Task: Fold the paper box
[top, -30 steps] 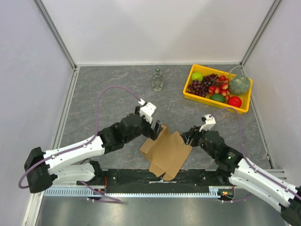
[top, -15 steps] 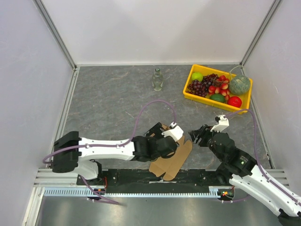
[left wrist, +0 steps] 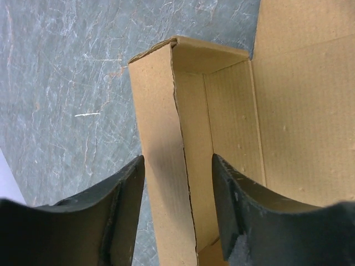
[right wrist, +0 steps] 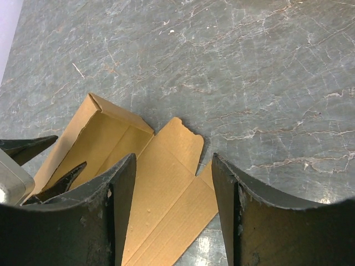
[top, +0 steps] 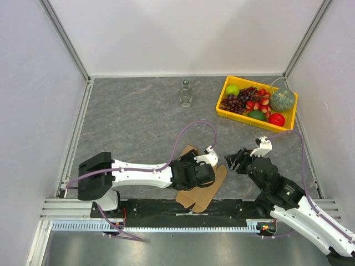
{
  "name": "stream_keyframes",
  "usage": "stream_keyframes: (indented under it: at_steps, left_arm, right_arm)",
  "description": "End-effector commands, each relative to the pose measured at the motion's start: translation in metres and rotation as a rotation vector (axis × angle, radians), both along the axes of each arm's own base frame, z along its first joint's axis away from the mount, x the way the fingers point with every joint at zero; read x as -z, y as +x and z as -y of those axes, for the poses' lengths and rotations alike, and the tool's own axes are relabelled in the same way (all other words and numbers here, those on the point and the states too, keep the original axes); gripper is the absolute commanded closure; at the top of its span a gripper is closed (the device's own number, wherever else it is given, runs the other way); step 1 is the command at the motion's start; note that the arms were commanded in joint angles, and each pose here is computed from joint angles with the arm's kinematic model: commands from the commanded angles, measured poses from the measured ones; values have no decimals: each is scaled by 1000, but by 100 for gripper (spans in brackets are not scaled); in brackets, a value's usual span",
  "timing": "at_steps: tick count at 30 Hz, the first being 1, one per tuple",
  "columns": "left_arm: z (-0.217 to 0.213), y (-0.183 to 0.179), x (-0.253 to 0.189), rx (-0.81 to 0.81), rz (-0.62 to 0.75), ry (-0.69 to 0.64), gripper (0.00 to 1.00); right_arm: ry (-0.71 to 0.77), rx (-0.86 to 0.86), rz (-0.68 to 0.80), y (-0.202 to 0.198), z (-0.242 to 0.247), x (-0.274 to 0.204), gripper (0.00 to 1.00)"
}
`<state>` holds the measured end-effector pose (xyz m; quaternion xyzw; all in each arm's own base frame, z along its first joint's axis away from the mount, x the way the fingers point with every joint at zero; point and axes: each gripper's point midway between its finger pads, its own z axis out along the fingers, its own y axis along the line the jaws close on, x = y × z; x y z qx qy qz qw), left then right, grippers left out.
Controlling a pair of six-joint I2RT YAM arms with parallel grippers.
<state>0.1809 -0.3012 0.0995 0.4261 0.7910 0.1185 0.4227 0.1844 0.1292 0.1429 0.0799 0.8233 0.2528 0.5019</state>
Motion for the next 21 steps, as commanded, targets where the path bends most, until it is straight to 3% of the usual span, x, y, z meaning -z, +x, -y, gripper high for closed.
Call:
stream_keyframes:
  at_steps: [1,3,10,21]
  left_arm:
    - [5,7,-12,-37,56,-17,49]
    - [2,8,-9,-43,65,-3,57]
    - [-11,12,2,-74,39,-36,66]
    - [-33,46,4,-141,-129,-379,77]
  right_arm:
    - [15,22,21,2,3,-6,36]
    - [17,19,20,1,3,-5,36]
    - [39,12,32,-2,4,-12,36]
    - [74,-10,34,-12,6,-35,36]
